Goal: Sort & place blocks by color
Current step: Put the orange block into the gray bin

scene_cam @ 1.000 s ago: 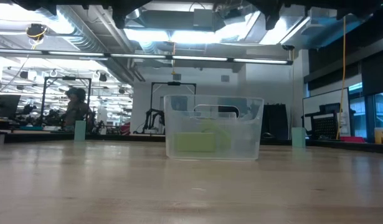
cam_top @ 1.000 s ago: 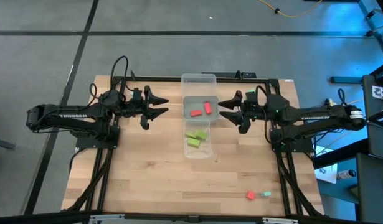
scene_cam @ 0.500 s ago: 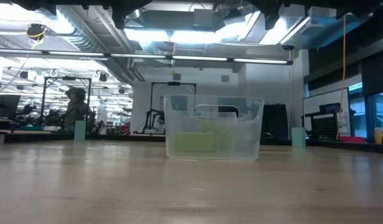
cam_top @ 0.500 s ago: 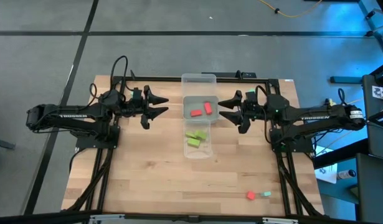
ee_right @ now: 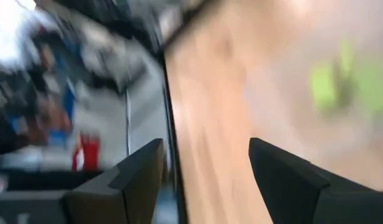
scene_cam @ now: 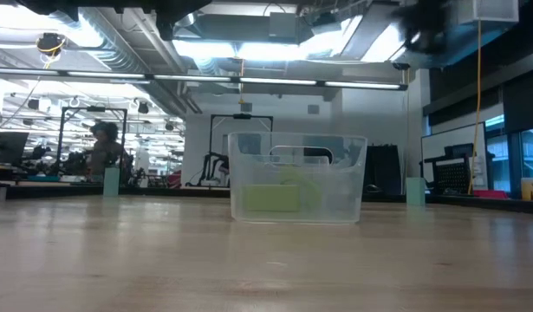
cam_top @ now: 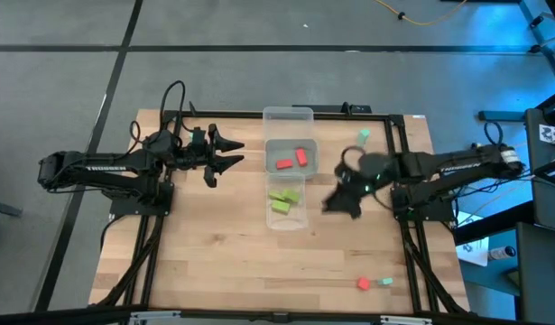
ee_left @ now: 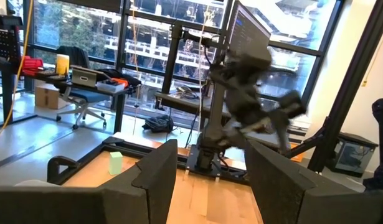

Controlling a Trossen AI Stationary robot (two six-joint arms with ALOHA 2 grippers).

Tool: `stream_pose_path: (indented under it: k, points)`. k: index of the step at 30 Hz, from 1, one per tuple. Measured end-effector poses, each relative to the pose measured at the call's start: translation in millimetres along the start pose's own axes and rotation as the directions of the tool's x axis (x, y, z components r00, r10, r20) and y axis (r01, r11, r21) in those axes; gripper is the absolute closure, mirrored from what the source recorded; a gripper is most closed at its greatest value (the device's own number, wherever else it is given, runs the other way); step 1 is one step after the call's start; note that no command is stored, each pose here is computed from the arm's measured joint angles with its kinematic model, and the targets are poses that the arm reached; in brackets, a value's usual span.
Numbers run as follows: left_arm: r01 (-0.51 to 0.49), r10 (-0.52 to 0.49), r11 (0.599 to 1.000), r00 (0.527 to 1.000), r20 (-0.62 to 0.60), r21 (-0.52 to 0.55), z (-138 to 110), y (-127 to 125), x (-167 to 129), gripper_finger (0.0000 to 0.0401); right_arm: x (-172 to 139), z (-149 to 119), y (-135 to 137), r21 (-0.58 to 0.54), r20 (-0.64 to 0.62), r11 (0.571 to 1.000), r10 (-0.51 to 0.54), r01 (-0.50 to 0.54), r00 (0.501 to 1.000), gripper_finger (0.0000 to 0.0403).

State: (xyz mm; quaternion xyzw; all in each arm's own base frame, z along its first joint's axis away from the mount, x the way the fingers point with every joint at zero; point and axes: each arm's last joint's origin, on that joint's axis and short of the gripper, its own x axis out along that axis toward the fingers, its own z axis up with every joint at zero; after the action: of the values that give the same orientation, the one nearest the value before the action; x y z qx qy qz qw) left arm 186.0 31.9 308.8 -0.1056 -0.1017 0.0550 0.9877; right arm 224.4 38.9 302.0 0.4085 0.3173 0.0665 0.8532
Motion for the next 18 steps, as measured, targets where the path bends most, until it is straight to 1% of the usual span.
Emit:
stream_pose_path:
  k: [2,3,5,7,9,12,15,18]
  points:
    - [0.001,-0.001,1.000,1.000,0.001,0.000,0,0,0,0.0221,6,-13,19,0.023,-0.147,0.999,-0.039,0.043,0.988,0.0163]
    - [0.002,-0.002,1.000,1.000,0.001,0.000,0,0,0,0.0221,9,-22,28,0.036,-0.223,0.997,-0.061,0.071,0.973,0.0163]
    - [0.002,-0.002,1.000,1.000,0.000,0.000,0,0,0,0.0221,18,-40,42,0.060,-0.351,0.984,-0.139,0.170,0.926,0.0163]
    - [0.002,-0.002,1.000,1.000,0.000,0.000,0,0,0,0.0221,28,-60,52,0.072,-0.439,0.960,-0.214,0.271,0.873,0.0163]
    - [0.002,-0.002,1.000,1.000,0.000,0.000,0,0,0,0.0221,41,-80,58,0.093,-0.512,0.929,-0.263,0.357,0.818,0.0163]
    - [0.002,-0.002,1.000,1.000,0.000,0.000,0,0,0,0.0221,64,-111,58,0.112,-0.604,0.871,-0.322,0.478,0.729,0.0163]
    - [0.003,-0.003,1.000,1.000,-0.001,0.000,0,0,0,0.0221,84,-137,54,0.105,-0.664,0.808,-0.377,0.580,0.646,0.0163]
    - [0.003,-0.003,1.000,1.000,0.000,0.000,0,0,0,0.0221,102,-158,46,0.074,-0.686,0.745,-0.444,0.663,0.576,0.0163]
